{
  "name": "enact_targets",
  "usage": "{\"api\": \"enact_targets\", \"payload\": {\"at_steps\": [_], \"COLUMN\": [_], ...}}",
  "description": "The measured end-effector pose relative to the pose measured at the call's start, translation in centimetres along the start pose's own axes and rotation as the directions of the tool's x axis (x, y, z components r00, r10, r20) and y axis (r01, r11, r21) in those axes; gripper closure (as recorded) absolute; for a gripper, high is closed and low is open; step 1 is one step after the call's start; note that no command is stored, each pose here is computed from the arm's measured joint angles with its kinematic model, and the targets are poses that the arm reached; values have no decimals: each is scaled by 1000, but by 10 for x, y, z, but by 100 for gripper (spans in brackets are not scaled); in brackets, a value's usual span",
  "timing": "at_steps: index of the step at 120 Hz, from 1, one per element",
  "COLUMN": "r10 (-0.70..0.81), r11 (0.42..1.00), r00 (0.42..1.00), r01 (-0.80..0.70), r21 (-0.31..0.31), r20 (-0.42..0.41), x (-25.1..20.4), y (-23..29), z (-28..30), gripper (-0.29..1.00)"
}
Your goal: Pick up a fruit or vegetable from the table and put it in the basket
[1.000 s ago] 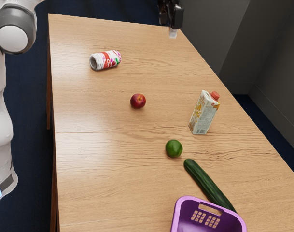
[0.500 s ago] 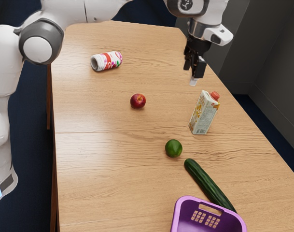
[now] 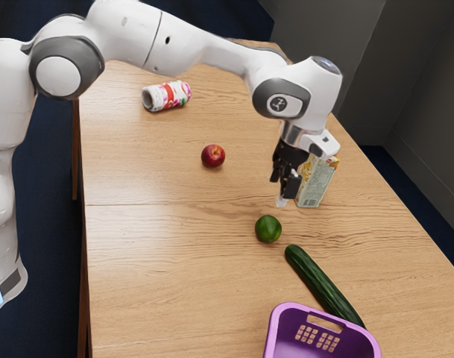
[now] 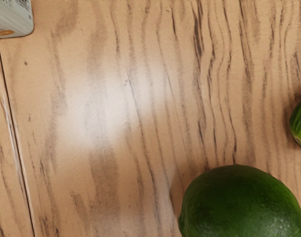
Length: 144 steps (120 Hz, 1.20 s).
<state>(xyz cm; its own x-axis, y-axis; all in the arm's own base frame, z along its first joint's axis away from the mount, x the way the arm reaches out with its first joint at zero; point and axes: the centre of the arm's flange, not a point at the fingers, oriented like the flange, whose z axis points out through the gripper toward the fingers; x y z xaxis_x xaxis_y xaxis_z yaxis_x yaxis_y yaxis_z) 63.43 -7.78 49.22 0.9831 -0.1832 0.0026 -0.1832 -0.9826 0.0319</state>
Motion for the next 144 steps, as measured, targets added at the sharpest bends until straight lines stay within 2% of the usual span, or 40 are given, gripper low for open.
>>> {"api": "enact_targets", "payload": {"at_steps": [26, 68, 144], "r10": [38, 50, 65], "r11": [999, 999, 998], "r00": [998, 998, 998], "r01": [-38, -50, -65], "r21": [-3, 5, -6], "r20": [-50, -28, -27], "x": [-2, -18, -19], "y": [25, 34, 42], "z": [0, 31, 60], "gripper": [0, 0, 0]}}
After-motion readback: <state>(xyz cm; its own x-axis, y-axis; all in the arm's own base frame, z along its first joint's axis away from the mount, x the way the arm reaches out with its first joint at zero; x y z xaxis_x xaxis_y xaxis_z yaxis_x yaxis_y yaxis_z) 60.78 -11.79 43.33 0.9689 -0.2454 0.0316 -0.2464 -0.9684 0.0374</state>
